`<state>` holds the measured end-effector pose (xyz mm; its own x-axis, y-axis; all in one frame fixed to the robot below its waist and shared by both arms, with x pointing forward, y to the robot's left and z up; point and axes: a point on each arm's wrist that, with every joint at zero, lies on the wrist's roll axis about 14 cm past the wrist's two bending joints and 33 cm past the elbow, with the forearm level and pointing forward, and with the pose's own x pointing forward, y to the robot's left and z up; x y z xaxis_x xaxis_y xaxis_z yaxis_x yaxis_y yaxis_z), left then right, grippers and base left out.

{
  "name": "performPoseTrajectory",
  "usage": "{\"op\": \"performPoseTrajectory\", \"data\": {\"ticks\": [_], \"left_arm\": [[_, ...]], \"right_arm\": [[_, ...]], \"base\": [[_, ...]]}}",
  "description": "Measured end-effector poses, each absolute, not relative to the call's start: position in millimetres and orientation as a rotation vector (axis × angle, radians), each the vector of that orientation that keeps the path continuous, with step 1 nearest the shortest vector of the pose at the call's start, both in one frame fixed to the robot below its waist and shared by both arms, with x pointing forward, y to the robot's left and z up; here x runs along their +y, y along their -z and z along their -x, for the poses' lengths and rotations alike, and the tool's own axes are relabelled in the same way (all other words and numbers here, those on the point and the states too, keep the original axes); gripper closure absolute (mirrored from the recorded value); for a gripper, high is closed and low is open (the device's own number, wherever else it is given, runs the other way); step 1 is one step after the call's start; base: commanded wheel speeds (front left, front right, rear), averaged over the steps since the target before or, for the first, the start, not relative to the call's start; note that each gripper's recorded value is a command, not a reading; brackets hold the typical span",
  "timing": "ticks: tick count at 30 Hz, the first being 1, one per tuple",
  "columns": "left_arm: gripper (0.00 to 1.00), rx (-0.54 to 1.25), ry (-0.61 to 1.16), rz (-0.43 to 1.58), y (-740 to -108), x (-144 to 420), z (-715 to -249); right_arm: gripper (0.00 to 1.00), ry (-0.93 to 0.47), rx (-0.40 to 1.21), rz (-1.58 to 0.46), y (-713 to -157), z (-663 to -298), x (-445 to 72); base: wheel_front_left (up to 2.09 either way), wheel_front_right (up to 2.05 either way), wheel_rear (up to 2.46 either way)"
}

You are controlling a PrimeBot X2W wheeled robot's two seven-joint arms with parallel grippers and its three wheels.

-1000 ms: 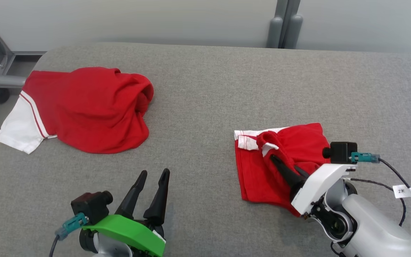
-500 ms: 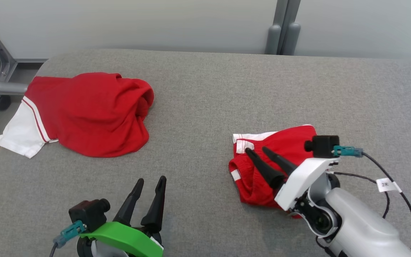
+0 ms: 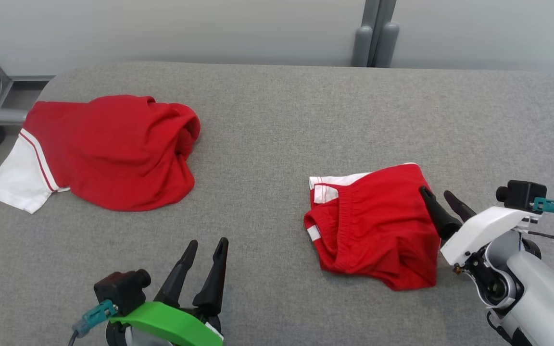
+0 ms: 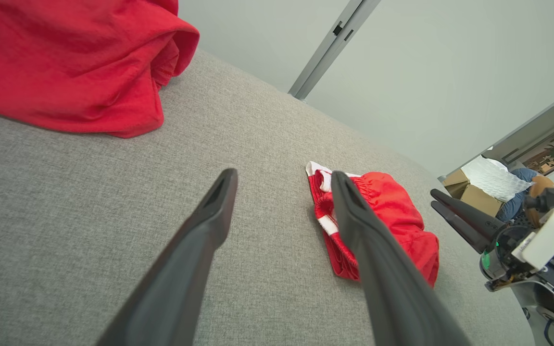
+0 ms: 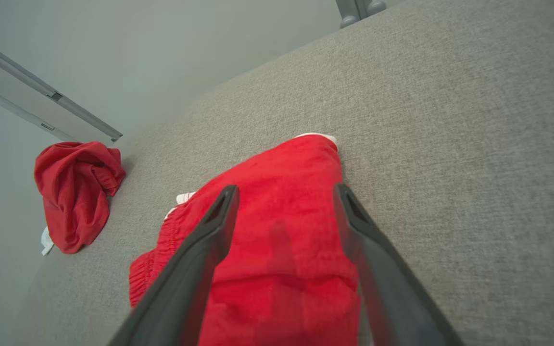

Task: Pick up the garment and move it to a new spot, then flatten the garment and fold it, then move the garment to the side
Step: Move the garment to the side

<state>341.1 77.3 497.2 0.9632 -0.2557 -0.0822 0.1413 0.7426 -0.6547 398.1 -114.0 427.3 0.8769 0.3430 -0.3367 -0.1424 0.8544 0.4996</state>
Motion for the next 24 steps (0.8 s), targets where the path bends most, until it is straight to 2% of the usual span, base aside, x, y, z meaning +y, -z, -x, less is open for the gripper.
{"op": "performPoseTrajectory", "data": {"ticks": [9,17,18,19,21,23,24], "left_arm": [[0.00,0.198,0.198,0.701,-489,82,-343],[0.00,0.209,0.154,0.698,-482,92,-343],[0.00,0.210,0.150,0.697,-482,93,-343],[0.00,0.210,0.146,0.695,-481,95,-343],[0.00,0.210,0.137,0.692,-480,98,-343],[0.00,0.210,0.130,0.689,-479,100,-344],[0.00,0.209,0.127,0.688,-479,101,-344]], "right_arm": [[0.00,-0.207,0.531,-0.461,-393,-392,-127],[0.00,-0.256,0.621,-0.451,-371,-385,-108],[0.09,-0.265,0.624,-0.456,-370,-385,-105],[0.45,-0.271,0.626,-0.459,-370,-386,-103],[0.76,-0.284,0.629,-0.455,-369,-387,-100],[1.00,-0.289,0.624,-0.448,-370,-390,-99],[1.00,-0.293,0.621,-0.448,-370,-392,-99]], "base": [[0.00,0.00,0.00],[0.00,0.00,0.00],[0.00,0.00,0.00],[0.00,0.00,0.00],[0.00,0.00,0.00],[0.00,0.00,0.00],[0.00,0.00,0.00]]}}
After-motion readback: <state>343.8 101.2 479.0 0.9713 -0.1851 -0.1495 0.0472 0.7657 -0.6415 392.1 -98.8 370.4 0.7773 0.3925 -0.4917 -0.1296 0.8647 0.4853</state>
